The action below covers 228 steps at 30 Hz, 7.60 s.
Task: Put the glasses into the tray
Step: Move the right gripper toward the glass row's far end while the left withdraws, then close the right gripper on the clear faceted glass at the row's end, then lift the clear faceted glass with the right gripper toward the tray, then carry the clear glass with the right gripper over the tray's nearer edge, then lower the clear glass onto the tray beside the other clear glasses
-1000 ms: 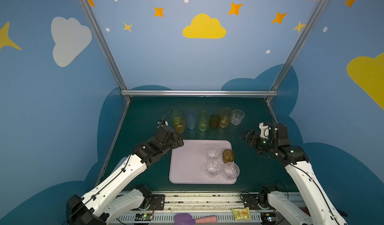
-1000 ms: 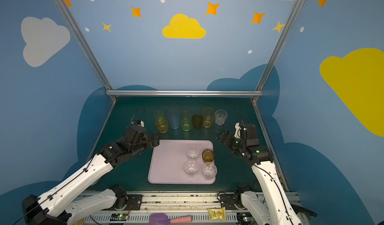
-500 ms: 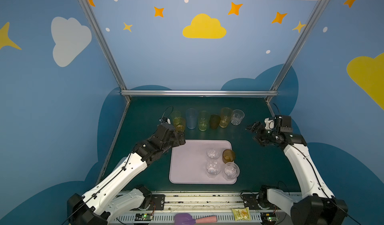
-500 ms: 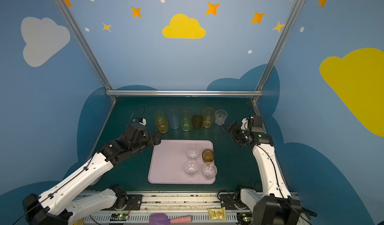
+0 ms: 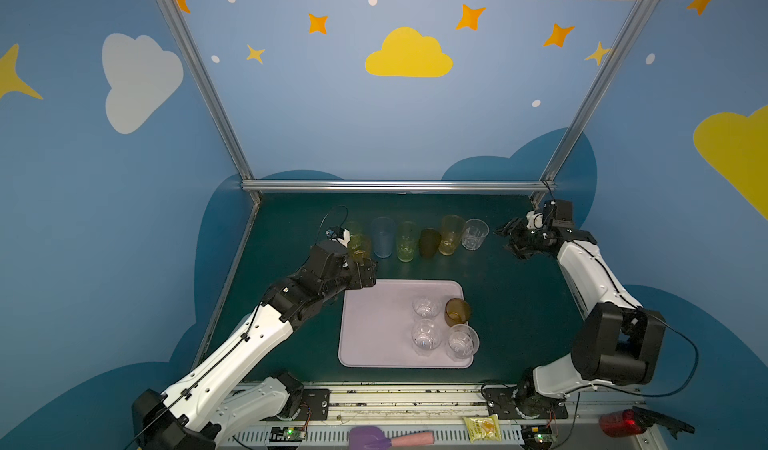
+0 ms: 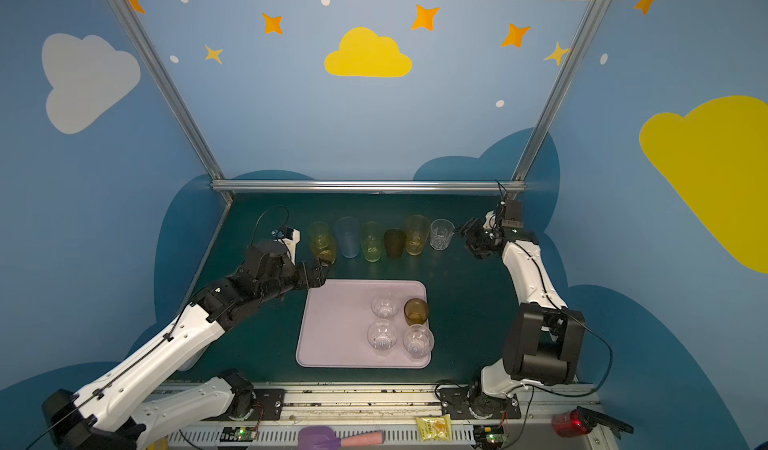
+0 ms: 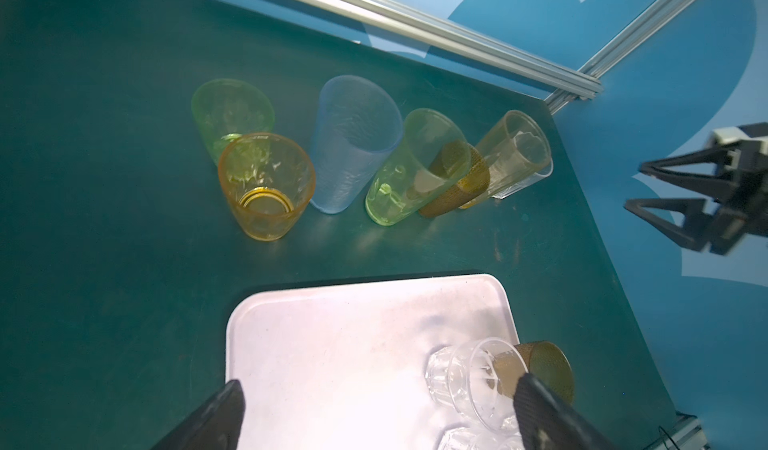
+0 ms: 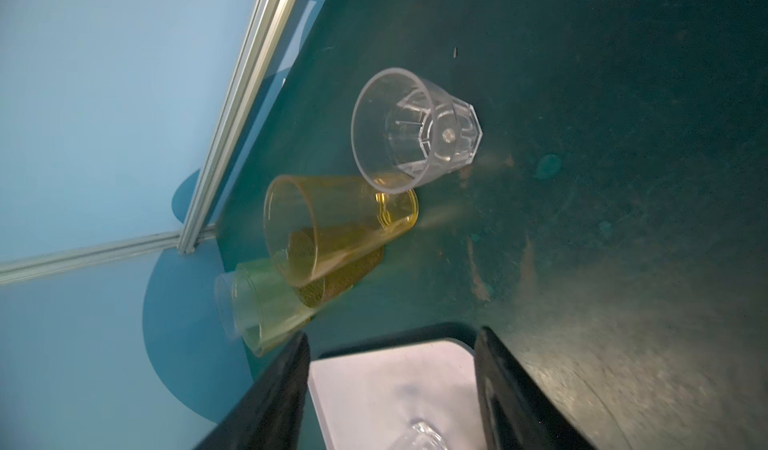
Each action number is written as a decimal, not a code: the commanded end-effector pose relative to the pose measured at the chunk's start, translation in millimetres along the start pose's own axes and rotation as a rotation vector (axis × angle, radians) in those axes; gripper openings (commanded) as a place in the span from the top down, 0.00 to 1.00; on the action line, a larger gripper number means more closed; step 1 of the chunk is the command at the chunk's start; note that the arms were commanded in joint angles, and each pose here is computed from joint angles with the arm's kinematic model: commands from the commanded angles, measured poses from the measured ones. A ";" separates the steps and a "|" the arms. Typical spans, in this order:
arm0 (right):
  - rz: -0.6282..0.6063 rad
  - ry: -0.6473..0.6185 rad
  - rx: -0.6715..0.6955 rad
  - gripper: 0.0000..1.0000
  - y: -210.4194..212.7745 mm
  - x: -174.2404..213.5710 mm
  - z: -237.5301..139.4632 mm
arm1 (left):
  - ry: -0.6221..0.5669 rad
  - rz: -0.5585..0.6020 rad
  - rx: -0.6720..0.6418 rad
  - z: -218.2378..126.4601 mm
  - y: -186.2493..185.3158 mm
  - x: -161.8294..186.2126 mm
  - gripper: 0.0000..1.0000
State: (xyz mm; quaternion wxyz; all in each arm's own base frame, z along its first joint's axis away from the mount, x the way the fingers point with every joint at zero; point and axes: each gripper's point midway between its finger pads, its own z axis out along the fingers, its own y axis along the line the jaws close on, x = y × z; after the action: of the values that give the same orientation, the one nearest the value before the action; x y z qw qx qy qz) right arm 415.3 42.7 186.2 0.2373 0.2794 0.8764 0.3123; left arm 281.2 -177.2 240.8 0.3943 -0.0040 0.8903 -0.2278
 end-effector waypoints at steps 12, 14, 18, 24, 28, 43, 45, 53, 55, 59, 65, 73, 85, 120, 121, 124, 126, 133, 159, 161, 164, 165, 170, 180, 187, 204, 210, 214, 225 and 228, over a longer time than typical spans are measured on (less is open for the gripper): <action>-0.060 -0.001 0.077 0.60 4.7 -37.6 60.4 | 0.030 0.080 0.049 20.1 -14.4 -7.9 0.00; -0.066 0.011 0.081 0.60 6.0 -37.7 69.7 | 0.026 0.076 0.047 20.2 -13.6 -7.8 0.00; -0.080 0.030 0.102 0.63 7.7 -37.1 83.2 | 0.024 0.072 0.043 21.2 -12.1 -7.2 0.00; -0.132 0.010 0.219 0.65 -3.6 -36.3 88.8 | 0.026 0.072 0.027 22.8 -8.8 -8.6 0.00; -0.135 0.006 0.268 0.66 -13.5 -35.7 89.6 | 0.031 0.066 0.021 25.0 -6.3 -8.6 0.00; -0.152 0.029 0.299 0.77 -19.6 -31.7 102.3 | 0.034 0.053 0.014 25.8 -2.9 -8.4 0.00; -0.151 0.033 0.299 0.77 -20.5 -31.2 104.2 | 0.033 0.052 0.013 25.6 -2.3 -8.5 0.00; -0.151 0.047 0.312 0.84 -25.1 -28.1 109.3 | 0.032 0.049 0.004 23.6 -0.1 -7.5 0.00; -0.150 0.057 0.311 0.83 -26.2 -26.1 110.4 | 0.033 0.049 0.002 22.5 0.4 -7.7 0.00; -0.153 0.064 0.326 0.83 -30.1 -23.6 109.6 | 0.028 0.046 0.005 21.1 0.4 -7.5 0.00; -0.149 0.075 0.330 0.85 -32.9 -20.3 110.8 | 0.023 0.041 0.015 20.3 -1.1 -7.7 0.00; -0.139 0.096 0.331 0.92 -36.9 -14.6 109.6 | 0.022 0.036 0.017 19.6 -0.7 -6.8 0.00; -0.101 0.067 0.326 1.00 -43.4 -5.2 89.2 | -0.005 0.030 0.048 6.9 -4.7 -9.6 0.00; -0.220 -0.048 0.105 1.00 -28.8 97.0 -46.5 | 0.010 -0.279 -0.032 -46.4 32.2 29.1 0.00; -0.227 -0.051 0.109 1.00 -29.6 100.6 -50.5 | 0.005 -0.287 -0.025 -48.6 32.5 30.3 0.00; -0.249 -0.080 0.104 1.00 -27.8 108.4 -65.7 | 0.001 -0.307 -0.013 -54.6 34.7 35.9 0.00; -0.263 -0.096 0.095 1.00 -25.1 113.4 -75.2 | 0.006 -0.308 -0.011 -57.6 35.5 38.7 0.00; -0.319 -0.071 0.026 1.00 -1.5 134.3 -98.3 | 0.054 -0.286 -0.007 -58.0 33.5 46.2 0.00; -0.801 0.233 0.002 1.00 108.7 263.3 -81.2 | 0.091 -0.210 -0.074 -31.5 39.3 46.7 0.00; -0.812 0.244 0.006 1.00 108.6 272.1 -77.5 | 0.083 -0.204 -0.077 -31.4 39.9 45.2 0.00; -0.822 0.285 0.010 1.00 108.1 287.2 -70.8 | 0.084 -0.198 -0.082 -29.6 40.5 44.7 0.00; -0.828 0.294 0.017 1.00 107.4 290.9 -69.3 | 0.088 -0.198 -0.084 -28.6 40.6 45.5 0.00; -0.865 0.341 0.055 1.00 98.4 310.3 -63.2 | 0.091 -0.200 -0.083 -26.6 40.3 45.8 0.00; -0.904 0.374 0.084 1.00 92.9 332.6 -50.7 | 0.079 -0.201 -0.097 -26.1 43.3 44.3 0.00; -0.904 0.403 0.078 1.00 90.7 352.1 -42.1 | 0.080 -0.199 -0.112 -27.4 46.6 46.0 0.00; -0.909 0.484 0.139 1.00 62.8 395.1 -17.0 | 0.069 -0.205 -0.129 -29.8 53.9 50.2 0.00; -0.900 0.491 0.163 1.00 53.9 401.0 -7.5 | 0.067 -0.209 -0.132 -29.5 56.0 51.8 0.00; -0.903 0.494 0.185 1.00 50.0 402.5 -1.3 | 0.070 -0.206 -0.132 -29.7 56.1 52.4 0.00; -0.914 0.482 0.268 1.00 38.2 402.4 12.8 | 0.061 -0.208 -0.143 -32.3 61.1 54.7 0.00; -0.911 0.477 0.282 1.00 36.4 401.5 14.7 | 0.063 -0.206 -0.146 -32.4 61.7 55.0 0.00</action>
State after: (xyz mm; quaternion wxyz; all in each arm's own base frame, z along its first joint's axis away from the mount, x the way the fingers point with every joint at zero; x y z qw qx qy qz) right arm 139.8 327.2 101.4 0.0962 -0.1882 0.9703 0.1178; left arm 232.6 -123.8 198.7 0.3376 -0.1175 0.9096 -0.2118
